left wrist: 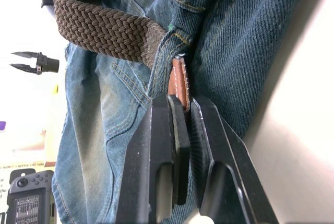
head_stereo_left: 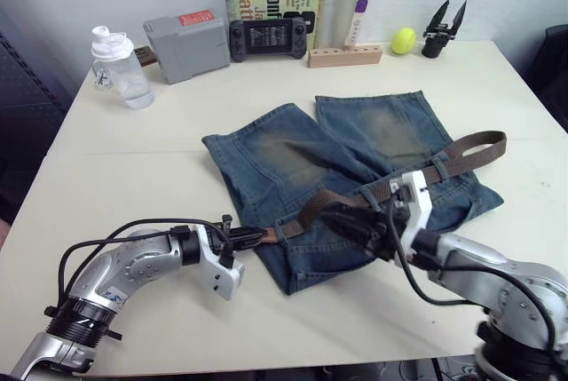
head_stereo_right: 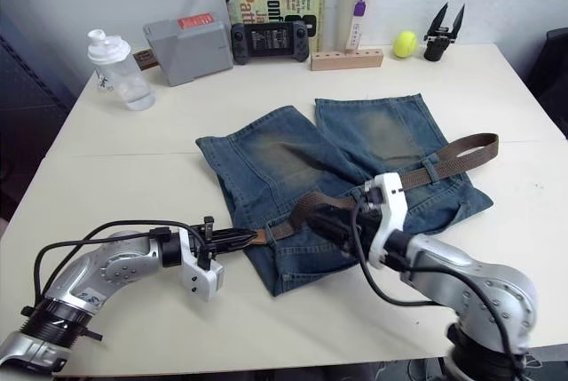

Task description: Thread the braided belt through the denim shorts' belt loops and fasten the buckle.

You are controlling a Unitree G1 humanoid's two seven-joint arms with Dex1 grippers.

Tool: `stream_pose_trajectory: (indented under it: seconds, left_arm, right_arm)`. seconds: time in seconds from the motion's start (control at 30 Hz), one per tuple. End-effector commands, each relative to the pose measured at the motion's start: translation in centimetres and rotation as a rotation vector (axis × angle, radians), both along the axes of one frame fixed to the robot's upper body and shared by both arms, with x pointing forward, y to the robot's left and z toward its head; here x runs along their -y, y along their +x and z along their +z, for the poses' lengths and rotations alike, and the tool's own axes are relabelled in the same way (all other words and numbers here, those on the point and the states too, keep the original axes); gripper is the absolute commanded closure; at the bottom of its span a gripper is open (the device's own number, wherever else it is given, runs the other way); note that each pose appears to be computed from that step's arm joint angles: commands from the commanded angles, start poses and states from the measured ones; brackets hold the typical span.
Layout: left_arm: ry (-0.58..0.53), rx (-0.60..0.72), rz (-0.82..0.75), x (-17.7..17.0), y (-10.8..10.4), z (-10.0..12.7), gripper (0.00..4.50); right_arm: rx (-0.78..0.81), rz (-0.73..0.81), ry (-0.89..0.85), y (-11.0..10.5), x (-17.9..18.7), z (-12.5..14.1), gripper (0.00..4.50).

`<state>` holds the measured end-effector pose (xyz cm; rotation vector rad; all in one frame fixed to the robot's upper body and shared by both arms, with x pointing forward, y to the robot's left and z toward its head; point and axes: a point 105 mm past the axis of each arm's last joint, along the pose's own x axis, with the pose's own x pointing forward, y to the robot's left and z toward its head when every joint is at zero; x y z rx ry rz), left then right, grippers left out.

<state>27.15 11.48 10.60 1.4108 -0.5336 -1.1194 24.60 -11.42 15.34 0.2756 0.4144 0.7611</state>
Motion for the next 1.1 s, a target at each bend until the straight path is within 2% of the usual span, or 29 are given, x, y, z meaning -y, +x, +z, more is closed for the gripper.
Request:
stream_pose_trajectory:
  seconds: [0.03, 0.13, 0.3, 0.53, 0.63, 0.73, 0.9, 1.03, 1.1]
  left_arm:
    - [-0.011, -0.002, 0.005, 0.0, -0.1, -0.1, 4.5]
    - [-0.019, 0.001, 0.006, 0.0, -0.1, -0.1, 4.5]
    - [-0.034, 0.014, 0.005, 0.0, -0.2, 0.1, 4.5]
    - [-0.09, 0.067, 0.043, -1.8, 0.0, 1.6, 4.5]
    - [-0.053, 0.077, 0.086, -5.7, -1.0, 1.3, 4.5]
    - [0.037, 0.04, 0.151, -11.2, -3.0, -0.1, 4.5]
    - [0.201, -0.11, 0.362, -20.6, -6.8, -2.6, 4.5]
    - [0.377, -0.133, 0.588, -27.5, -8.4, -2.9, 4.5]
    - [0.456, -0.118, 0.654, -29.9, -9.1, -2.7, 4.5]
  right_arm:
    - [0.112, 0.039, -0.022, -0.8, -0.5, 1.4, 0.8]
    - [0.148, 0.018, -0.141, -0.7, -0.1, 0.4, 1.91]
    - [0.119, -0.067, -0.303, 0.2, 1.4, -2.9, 4.38]
    - [0.014, -0.139, -0.374, 0.6, 1.9, -6.7, 4.45]
    - [-0.008, -0.142, -0.375, 0.6, 1.7, -7.4, 4.45]
    - [-0.012, -0.156, -0.362, 0.9, 1.8, -7.4, 4.45]
    - [-0.011, -0.152, -0.331, 1.2, 1.2, -7.1, 4.45]
    - [-0.005, -0.134, -0.317, 1.3, 0.5, -6.9, 4.45]
    - [-0.005, -0.13, -0.31, 1.3, 0.3, -6.8, 4.45]
